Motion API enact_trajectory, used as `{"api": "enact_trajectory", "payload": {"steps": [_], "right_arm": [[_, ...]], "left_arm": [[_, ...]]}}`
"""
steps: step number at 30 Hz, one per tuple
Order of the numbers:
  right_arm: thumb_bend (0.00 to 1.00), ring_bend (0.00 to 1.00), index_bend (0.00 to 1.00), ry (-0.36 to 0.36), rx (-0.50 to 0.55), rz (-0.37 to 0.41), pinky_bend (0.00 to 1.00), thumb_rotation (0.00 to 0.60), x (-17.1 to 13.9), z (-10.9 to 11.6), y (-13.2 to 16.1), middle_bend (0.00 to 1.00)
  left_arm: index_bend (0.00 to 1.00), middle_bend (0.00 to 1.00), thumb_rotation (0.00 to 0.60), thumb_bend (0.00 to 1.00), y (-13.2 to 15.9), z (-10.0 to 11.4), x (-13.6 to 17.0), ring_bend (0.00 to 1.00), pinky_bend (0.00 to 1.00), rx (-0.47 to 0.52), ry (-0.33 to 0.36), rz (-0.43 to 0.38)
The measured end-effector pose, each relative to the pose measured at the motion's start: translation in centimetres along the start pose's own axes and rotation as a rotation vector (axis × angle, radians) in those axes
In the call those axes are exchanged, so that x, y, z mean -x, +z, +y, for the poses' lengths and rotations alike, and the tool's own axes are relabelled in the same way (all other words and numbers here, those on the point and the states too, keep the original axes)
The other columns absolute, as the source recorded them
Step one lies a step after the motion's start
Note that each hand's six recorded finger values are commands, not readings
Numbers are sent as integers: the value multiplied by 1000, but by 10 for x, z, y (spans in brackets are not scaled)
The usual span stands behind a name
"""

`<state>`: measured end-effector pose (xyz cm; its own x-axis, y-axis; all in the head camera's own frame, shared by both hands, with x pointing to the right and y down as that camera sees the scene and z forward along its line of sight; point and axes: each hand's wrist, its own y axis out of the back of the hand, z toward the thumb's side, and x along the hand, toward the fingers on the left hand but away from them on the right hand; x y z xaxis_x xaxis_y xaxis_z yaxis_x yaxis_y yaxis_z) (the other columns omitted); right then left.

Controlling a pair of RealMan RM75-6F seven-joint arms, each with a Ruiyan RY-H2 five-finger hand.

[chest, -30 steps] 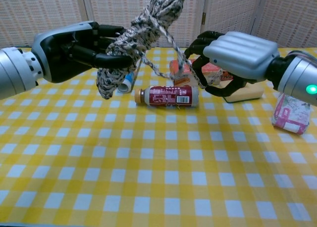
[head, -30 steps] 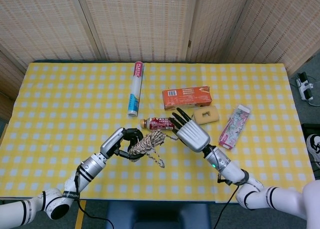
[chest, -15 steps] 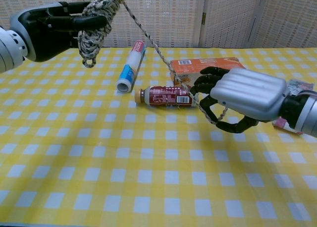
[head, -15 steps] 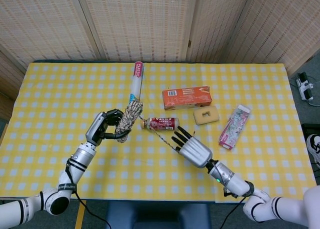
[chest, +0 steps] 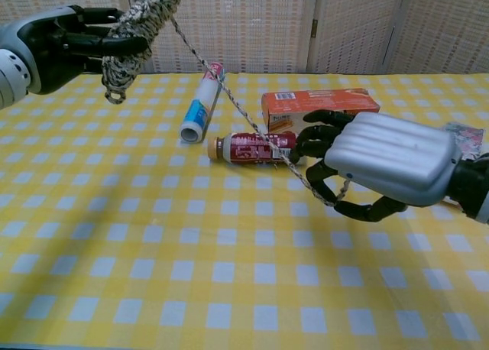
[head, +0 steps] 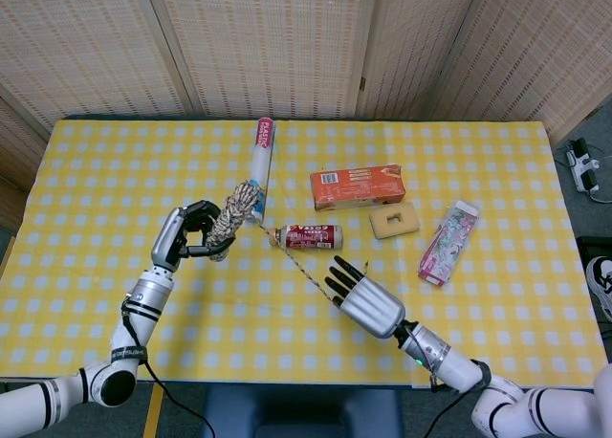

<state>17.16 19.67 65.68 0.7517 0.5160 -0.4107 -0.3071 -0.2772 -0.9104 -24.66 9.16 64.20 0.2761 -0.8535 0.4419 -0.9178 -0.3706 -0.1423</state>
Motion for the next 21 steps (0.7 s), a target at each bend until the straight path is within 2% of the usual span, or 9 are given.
{"api": "enact_trajectory", "payload": {"steps": [5, 8, 14, 21], "right_arm": [[447, 156, 690, -66, -78, -32, 33, 600, 1, 26, -2, 260], [447, 158, 690, -120, -112, -58, 33, 600, 6, 48, -3, 261], [447, 163, 690, -221, -108, -82, 33, 600, 22, 88, -3, 258], [447, 148, 690, -264, -22, -57, 33, 600, 48, 112, 5, 245]], "left_arm": [[760, 720, 600, 472, -12, 8, 1, 709, 783, -201, 53, 23], [760, 720, 600, 472, -18, 8, 2, 709, 783, -278, 75, 34], [760, 720, 600, 471, -26, 0, 6, 708, 783, -352, 59, 42], [760, 720, 600, 472, -32, -19, 13, 708, 783, -388, -10, 44]]}}
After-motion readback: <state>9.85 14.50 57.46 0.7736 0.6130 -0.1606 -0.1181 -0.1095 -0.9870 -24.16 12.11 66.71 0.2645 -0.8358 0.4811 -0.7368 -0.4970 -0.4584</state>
